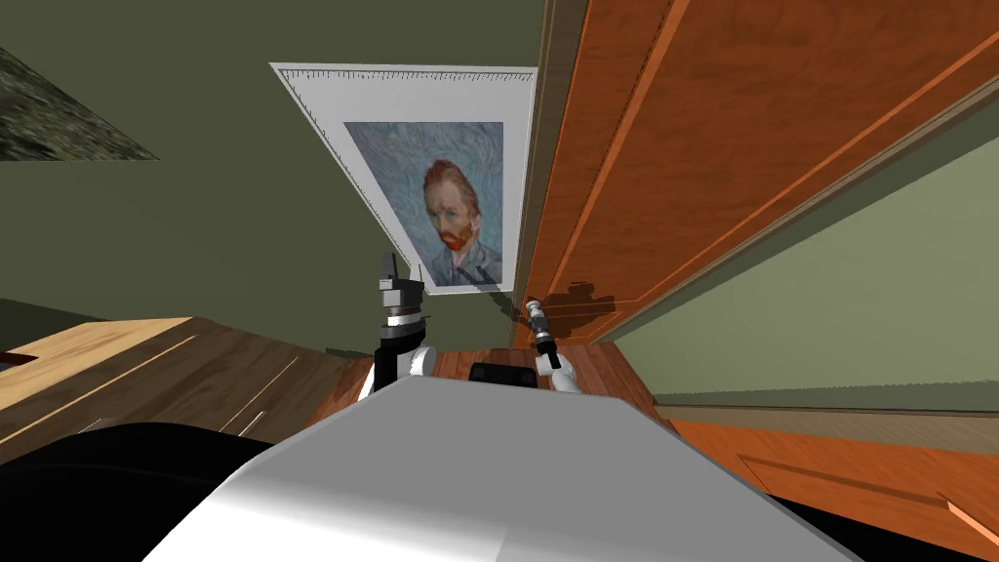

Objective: Pull the door open

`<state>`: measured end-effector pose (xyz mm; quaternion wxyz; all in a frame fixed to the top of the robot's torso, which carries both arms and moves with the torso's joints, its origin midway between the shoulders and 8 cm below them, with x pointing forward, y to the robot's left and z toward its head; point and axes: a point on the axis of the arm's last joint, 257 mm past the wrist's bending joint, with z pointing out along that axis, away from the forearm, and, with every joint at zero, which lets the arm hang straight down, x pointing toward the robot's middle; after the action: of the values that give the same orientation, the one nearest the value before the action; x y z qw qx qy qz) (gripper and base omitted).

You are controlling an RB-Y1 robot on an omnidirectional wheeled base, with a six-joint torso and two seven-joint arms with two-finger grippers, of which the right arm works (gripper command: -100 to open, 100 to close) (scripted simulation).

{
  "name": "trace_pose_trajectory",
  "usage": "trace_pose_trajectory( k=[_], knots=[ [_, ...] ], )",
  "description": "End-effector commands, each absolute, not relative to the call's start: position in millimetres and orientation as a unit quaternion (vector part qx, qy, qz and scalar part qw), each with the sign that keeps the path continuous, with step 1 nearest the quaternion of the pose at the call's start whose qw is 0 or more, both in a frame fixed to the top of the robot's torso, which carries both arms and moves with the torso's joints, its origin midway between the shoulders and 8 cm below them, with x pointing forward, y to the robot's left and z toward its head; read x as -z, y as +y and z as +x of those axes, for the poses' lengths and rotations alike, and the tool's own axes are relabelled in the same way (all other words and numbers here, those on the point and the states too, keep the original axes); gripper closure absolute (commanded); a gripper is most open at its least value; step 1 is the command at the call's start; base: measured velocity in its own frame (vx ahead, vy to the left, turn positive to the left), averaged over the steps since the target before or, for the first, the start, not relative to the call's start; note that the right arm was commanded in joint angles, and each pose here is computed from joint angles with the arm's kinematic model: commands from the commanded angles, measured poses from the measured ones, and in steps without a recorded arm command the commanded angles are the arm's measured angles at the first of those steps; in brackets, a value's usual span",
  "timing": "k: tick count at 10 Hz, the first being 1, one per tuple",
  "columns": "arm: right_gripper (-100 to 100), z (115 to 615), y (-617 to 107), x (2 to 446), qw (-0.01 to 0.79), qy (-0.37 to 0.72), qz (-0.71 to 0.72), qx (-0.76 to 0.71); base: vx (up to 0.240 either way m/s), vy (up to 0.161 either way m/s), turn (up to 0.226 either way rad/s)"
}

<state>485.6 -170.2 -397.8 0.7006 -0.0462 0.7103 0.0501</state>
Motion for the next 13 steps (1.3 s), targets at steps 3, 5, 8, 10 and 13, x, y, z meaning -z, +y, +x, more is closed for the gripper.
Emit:
trace_pose_trajectory(
  k=[3,5,8,10,13],
  knots=[
    [100,483,-190,409,0.689,0.723,-0.024,-0.041,-0.09,0.003,0.077],
    [100,481,-209,418,0.678,0.734,0.002,-0.033,-0.162,0.04,0.072],
    [100,479,-224,424,0.67,0.742,0.023,-0.027,-0.063,0.011,0.026],
    [100,478,-231,428,0.666,0.745,0.033,-0.025,-0.056,0.021,0.061],
    [100,473,-258,439,0.649,0.757,0.076,-0.016,-0.061,0.026,0.081]
  ],
)
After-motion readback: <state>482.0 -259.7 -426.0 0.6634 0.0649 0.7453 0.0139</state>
